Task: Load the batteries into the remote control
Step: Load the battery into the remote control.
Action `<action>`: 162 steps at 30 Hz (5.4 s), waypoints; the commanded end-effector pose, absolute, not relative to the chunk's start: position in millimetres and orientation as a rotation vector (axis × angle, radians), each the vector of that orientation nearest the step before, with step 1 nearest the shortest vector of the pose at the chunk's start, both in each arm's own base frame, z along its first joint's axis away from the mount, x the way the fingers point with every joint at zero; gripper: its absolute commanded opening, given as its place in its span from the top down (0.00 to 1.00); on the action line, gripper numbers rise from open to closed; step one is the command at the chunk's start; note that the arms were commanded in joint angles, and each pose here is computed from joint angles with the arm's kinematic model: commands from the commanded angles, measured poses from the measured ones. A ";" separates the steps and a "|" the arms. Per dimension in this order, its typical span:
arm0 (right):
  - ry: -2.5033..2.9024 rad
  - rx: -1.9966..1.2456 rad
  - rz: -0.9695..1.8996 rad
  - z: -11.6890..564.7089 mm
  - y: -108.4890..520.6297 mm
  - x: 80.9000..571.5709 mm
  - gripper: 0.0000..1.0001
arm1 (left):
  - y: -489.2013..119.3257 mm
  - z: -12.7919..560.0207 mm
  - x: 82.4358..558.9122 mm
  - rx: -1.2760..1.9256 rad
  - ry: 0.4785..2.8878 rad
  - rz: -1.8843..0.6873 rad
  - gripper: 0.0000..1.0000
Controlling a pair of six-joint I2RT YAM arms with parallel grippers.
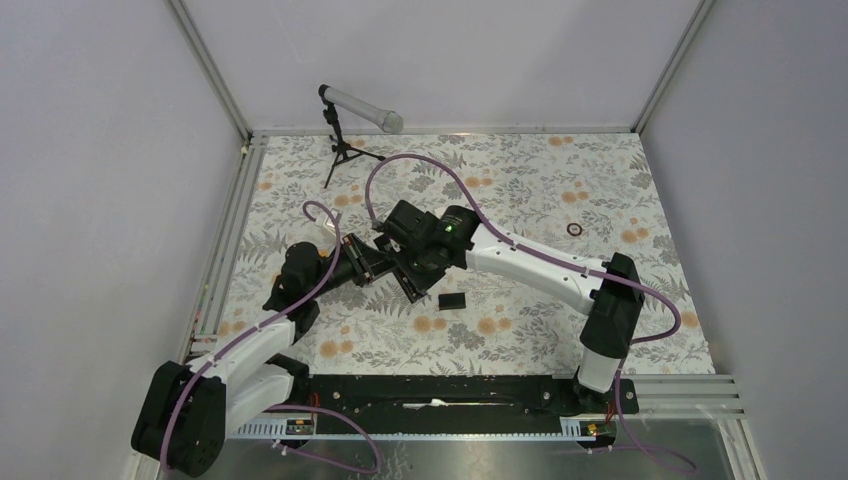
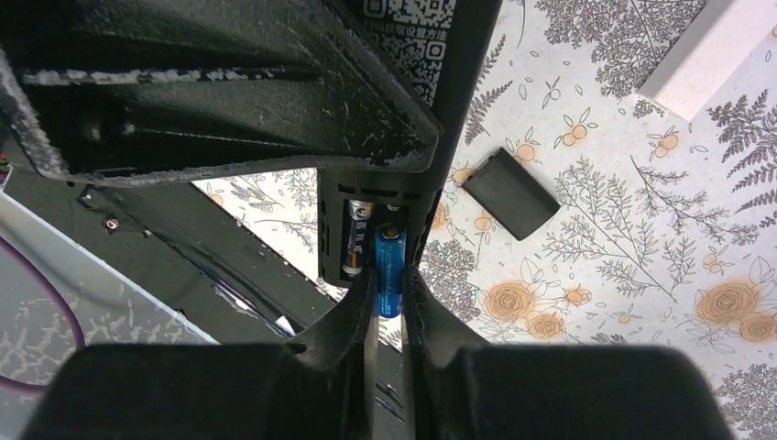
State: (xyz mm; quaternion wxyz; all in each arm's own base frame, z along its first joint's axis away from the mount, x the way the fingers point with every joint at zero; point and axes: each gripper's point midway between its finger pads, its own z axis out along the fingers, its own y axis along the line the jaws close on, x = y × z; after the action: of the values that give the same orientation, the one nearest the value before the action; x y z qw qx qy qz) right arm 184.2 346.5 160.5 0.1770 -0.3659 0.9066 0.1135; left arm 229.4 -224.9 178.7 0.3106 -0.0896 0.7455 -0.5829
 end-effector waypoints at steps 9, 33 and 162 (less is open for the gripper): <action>2.539 -1.001 0.336 165.5 358.3 192.9 0.80 | -232.1 215.8 233.2 -0.194 1.873 -1.647 1.00; 2.383 -0.519 0.813 248.0 348.4 215.6 0.36 | -225.4 214.3 242.0 -0.287 1.885 -1.650 1.00; 2.035 0.320 1.721 269.0 367.0 205.3 0.74 | -205.7 353.2 222.4 -0.616 1.534 -2.114 1.00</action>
State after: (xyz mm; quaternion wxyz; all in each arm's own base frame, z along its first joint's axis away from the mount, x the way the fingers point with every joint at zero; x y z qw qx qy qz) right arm 201.1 367.7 288.8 0.2429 0.1055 0.7157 0.6463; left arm 242.5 -205.0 288.6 0.1959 -0.3027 0.5970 -0.7167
